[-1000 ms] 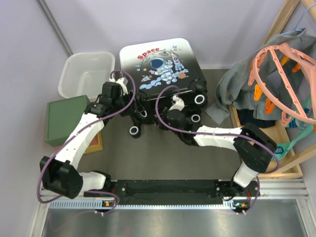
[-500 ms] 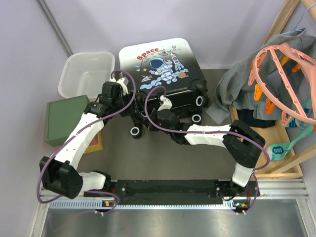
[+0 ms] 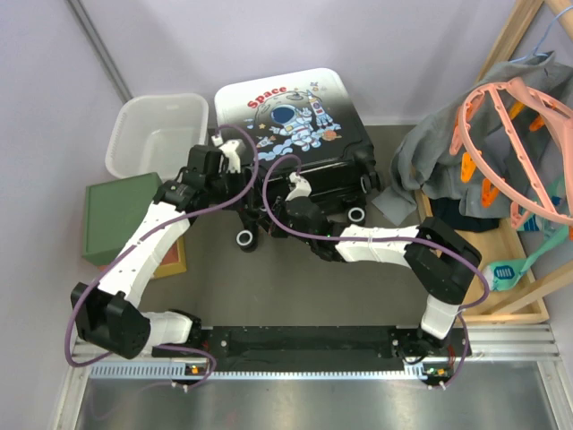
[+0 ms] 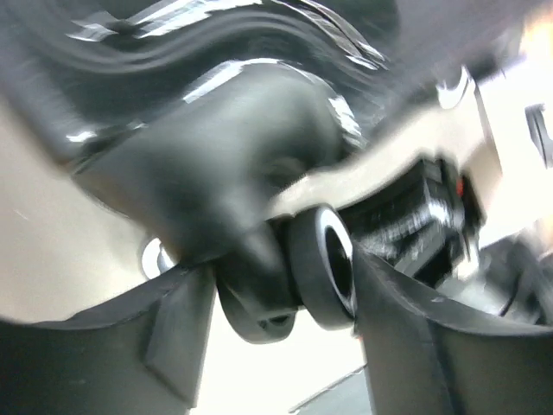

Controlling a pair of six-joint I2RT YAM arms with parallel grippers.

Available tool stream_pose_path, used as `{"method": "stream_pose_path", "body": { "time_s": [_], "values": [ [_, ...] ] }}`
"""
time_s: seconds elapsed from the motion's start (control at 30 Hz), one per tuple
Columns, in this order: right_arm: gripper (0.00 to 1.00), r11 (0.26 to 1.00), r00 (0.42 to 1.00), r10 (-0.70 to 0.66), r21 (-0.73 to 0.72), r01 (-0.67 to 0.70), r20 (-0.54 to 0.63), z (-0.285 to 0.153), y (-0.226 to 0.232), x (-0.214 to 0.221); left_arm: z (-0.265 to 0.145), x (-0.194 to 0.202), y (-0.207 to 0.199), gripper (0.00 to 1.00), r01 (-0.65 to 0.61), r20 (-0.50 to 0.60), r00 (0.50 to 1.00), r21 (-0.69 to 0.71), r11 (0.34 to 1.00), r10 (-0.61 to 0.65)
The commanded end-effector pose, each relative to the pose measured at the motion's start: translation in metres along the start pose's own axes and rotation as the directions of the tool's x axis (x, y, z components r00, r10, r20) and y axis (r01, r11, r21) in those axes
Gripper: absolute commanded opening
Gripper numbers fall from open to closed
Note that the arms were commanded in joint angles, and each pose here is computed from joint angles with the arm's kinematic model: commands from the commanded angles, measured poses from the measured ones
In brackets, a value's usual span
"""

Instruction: Open, take out, and arrange the luggage

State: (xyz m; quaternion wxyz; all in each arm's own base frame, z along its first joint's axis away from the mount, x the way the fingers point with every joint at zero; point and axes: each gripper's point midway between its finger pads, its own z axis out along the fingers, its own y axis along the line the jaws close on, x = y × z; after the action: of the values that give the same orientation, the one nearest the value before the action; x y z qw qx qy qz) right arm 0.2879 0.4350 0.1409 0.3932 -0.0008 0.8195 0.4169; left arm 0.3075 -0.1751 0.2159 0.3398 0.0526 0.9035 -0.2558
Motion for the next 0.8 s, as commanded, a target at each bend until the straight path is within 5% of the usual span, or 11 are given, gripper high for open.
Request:
{"method": "stream_pose_path", "body": {
  "time_s": [0.0, 0.2, 0.23, 0.27, 0.3, 0.37, 0.4, 0.6, 0.77],
  "values": [
    [0.0, 0.991, 0.999, 0.018, -0.13, -0.013, 0.035, -0.014, 0.026, -0.03, -0.03, -0.024, -0.049, 0.77, -0.451, 0.105, 0.893, 0.179, 0.874, 0.438],
    [0.0, 0.994, 0.999, -0.001, -0.11, 0.005, 0.036, -0.016, 0.015, -0.032, -0.073, -0.054, -0.052, 0.93, -0.817, 0.173, 0.577, 0.108, 0.567, 0.798],
    [0.0, 0.994, 0.999, -0.007, -0.11, 0.011, 0.037, -0.017, 0.015, -0.032, -0.078, -0.055, -0.053, 0.94, -0.888, 0.19, 0.46, 0.109, 0.447, 0.867],
    [0.0, 0.994, 0.999, -0.004, -0.111, 0.008, 0.033, -0.017, 0.015, -0.031, -0.082, -0.039, -0.047, 0.94, -0.905, 0.145, 0.416, 0.164, 0.393, 0.898],
    [0.0, 0.993, 0.999, -0.005, -0.115, 0.01, 0.035, -0.017, 0.015, -0.03, -0.09, -0.042, -0.05, 0.93, -0.962, 0.18, 0.248, 0.16, 0.221, 0.952],
    [0.0, 0.994, 0.999, 0.0, -0.112, 0.004, 0.036, -0.017, 0.012, -0.03, -0.095, -0.026, -0.042, 0.88, -0.976, 0.177, 0.089, 0.214, 0.05, 0.98],
    [0.0, 0.994, 0.999, 0.001, -0.113, 0.003, 0.037, -0.017, 0.011, -0.03, -0.097, -0.007, -0.031, 0.87, -0.949, 0.184, -0.099, 0.277, -0.149, 0.978],
    [0.0, 0.994, 0.999, 0.004, -0.113, 0.0, 0.034, -0.017, 0.008, -0.028, -0.082, 0.016, 0.003, 0.91, -0.692, 0.149, -0.616, 0.367, -0.622, 0.774],
    [0.0, 0.993, 0.999, 0.012, -0.116, -0.008, 0.035, -0.017, 0.005, -0.028, -0.059, 0.031, -0.016, 0.95, -0.567, 0.236, -0.737, 0.293, -0.769, 0.633]
  ]
}}
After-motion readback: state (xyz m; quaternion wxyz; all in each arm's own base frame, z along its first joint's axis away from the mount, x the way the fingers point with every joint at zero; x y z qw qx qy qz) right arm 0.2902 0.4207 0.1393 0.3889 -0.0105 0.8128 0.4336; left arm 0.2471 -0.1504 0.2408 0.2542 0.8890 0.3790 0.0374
